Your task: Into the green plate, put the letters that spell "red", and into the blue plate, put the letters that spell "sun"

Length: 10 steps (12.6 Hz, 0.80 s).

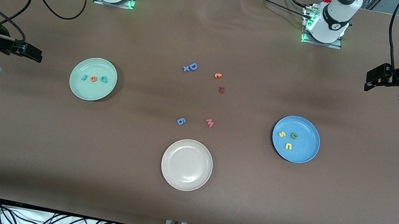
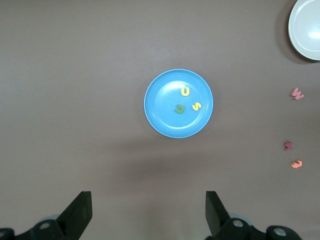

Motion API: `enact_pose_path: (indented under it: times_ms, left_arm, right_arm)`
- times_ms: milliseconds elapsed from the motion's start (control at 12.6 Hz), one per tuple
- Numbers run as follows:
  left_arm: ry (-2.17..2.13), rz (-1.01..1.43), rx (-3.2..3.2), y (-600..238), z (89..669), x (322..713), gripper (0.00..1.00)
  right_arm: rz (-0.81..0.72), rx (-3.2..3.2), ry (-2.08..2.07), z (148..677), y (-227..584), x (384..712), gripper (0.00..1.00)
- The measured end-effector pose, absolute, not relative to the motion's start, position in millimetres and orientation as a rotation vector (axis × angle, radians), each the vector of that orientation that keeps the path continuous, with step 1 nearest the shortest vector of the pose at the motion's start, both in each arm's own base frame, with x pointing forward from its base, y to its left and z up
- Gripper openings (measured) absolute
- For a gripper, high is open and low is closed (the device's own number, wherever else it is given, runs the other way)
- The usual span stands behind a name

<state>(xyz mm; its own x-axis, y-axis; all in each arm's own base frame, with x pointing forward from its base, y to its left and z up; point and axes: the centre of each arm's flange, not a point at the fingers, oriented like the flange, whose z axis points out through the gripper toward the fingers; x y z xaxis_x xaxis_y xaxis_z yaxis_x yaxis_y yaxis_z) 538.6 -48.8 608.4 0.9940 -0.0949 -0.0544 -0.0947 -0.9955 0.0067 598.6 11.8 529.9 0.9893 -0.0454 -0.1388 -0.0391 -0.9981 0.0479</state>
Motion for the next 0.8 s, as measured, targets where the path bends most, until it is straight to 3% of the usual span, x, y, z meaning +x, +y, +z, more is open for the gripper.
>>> enact_pose_path:
  times_ms: [796]
  left_arm:
    - [-0.149,-0.084,3.133,-49,609,538,1.00]
  right_arm:
    - [-0.163,3.061,-0.037,538,31,594,1.00]
